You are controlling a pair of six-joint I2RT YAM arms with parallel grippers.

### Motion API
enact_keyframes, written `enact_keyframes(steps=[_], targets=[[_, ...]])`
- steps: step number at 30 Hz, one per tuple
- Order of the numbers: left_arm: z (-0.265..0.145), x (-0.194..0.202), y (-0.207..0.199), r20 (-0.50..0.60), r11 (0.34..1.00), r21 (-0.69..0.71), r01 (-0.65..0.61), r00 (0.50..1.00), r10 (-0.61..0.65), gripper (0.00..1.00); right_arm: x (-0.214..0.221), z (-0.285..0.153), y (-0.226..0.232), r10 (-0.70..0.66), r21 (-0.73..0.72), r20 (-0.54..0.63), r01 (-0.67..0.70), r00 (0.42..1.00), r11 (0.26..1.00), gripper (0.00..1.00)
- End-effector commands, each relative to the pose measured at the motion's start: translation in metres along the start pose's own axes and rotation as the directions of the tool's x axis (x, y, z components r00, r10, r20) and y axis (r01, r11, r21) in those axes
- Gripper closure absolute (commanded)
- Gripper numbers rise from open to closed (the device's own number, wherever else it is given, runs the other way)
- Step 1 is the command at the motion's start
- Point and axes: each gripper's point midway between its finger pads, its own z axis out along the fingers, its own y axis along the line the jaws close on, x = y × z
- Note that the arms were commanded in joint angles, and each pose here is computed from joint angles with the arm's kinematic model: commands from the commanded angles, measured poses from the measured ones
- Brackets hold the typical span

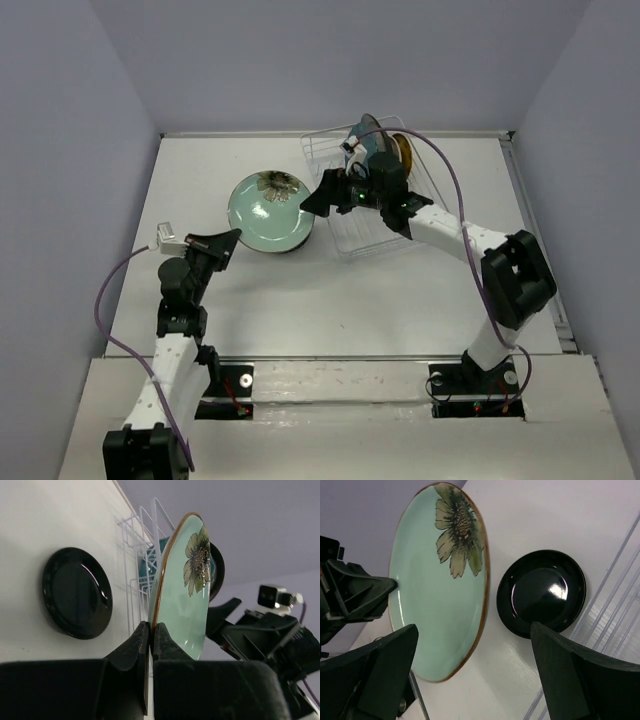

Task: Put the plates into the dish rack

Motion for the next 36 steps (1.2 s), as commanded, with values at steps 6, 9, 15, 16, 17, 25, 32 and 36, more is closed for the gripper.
enact_keyframes(steps=[6,9,15,16,17,25,32,36], targets=[[-0.025,0.019,-0.116,-0.121,0.900,0.433,-0.059,0.985,0.123,0.95,-0.008,0.008,0.043,0.017,-0.267,0.027,-0.009,1.000,0.964,0.59],[-0.026,0.019,-0.127,-0.108,0.874,0.467,-0.130,0.973,0.202,0.83,-0.006,0.006,0.050,0.046,-0.308,0.024,-0.037,0.999,0.951,0.93],[-0.013,0.003,-0.124,-0.073,0.829,0.325,-0.455,0.862,0.501,0.19,-0.060,-0.018,0.030,-0.033,-0.045,0.241,0.046,0.970,0.998,0.93],[-0.014,0.003,-0.121,-0.099,0.825,0.287,-0.486,0.842,0.530,0.14,-0.084,-0.033,0.016,-0.110,0.098,0.306,0.083,0.946,0.992,0.93],[-0.014,0.000,-0.118,-0.098,0.808,0.266,-0.526,0.819,0.565,0.07,-0.096,-0.041,0.012,-0.153,0.164,0.329,0.103,0.932,0.981,0.93],[-0.014,0.010,-0.078,-0.131,0.729,0.154,-0.667,0.718,0.684,0.01,-0.196,-0.114,-0.044,-0.560,0.747,0.299,0.175,0.772,0.641,0.93],[-0.016,0.022,-0.083,-0.148,0.725,0.205,-0.658,0.711,0.687,0.01,-0.233,-0.115,-0.077,-0.691,0.888,0.115,0.238,0.714,0.394,0.93],[-0.018,0.026,-0.085,-0.151,0.718,0.217,-0.661,0.704,0.694,0.01,-0.239,-0.100,-0.096,-0.710,0.911,0.028,0.275,0.704,0.309,0.93]])
